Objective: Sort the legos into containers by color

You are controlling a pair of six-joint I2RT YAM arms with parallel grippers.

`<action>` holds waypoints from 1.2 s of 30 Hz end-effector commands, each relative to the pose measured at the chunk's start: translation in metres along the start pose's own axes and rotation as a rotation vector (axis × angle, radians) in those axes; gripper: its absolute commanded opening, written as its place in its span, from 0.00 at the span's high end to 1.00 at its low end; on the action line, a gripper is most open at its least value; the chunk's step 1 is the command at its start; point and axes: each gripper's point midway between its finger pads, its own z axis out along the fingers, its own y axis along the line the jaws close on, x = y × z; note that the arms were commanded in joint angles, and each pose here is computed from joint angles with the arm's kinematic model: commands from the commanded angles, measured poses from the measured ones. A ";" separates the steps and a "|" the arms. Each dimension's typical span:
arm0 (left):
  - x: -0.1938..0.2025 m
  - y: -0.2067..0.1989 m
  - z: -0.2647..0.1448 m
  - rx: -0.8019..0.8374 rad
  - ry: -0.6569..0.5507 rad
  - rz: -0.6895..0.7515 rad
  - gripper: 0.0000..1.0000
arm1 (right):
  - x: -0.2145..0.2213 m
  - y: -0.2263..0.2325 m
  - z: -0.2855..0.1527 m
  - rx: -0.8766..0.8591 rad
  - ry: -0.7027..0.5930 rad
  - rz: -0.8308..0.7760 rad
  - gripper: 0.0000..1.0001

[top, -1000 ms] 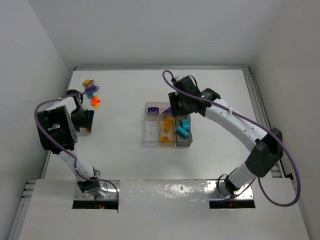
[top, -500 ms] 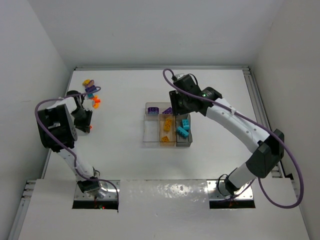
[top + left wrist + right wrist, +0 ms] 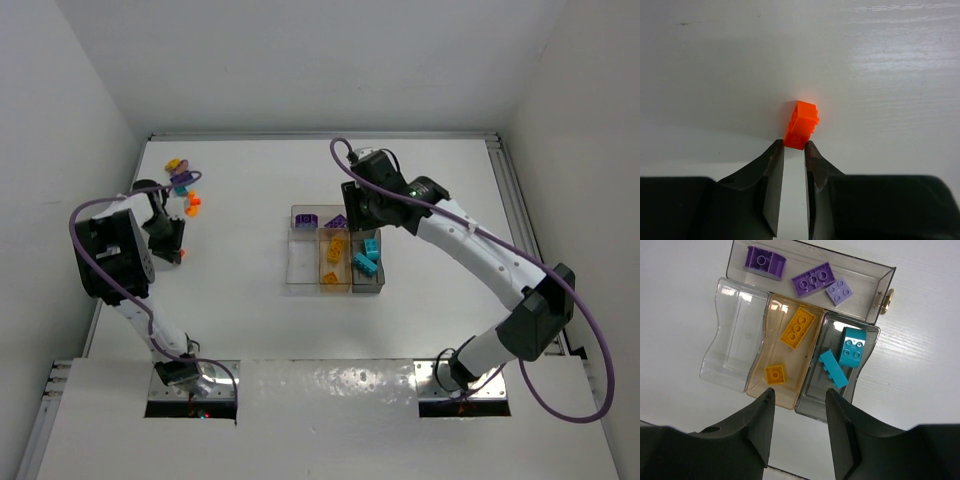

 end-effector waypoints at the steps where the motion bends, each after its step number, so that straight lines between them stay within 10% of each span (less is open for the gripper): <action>1: -0.027 0.005 -0.035 -0.029 -0.124 -0.006 1.00 | -0.007 0.002 -0.008 -0.011 -0.045 0.013 0.56; 11: -0.048 -0.023 -0.100 0.011 -0.223 0.094 1.00 | -0.009 -0.002 -0.013 -0.014 -0.098 0.028 0.56; 21: -0.046 -0.249 -0.114 0.296 -0.204 0.698 1.00 | 0.007 -0.007 -0.014 -0.025 -0.123 0.043 0.57; 29: -0.011 -0.336 -0.082 0.368 -0.158 0.934 1.00 | 0.014 -0.015 -0.021 -0.023 -0.173 0.060 0.57; 36: -0.017 -0.352 -0.070 0.331 -0.180 0.955 0.45 | 0.021 -0.023 -0.024 -0.003 -0.181 0.060 0.57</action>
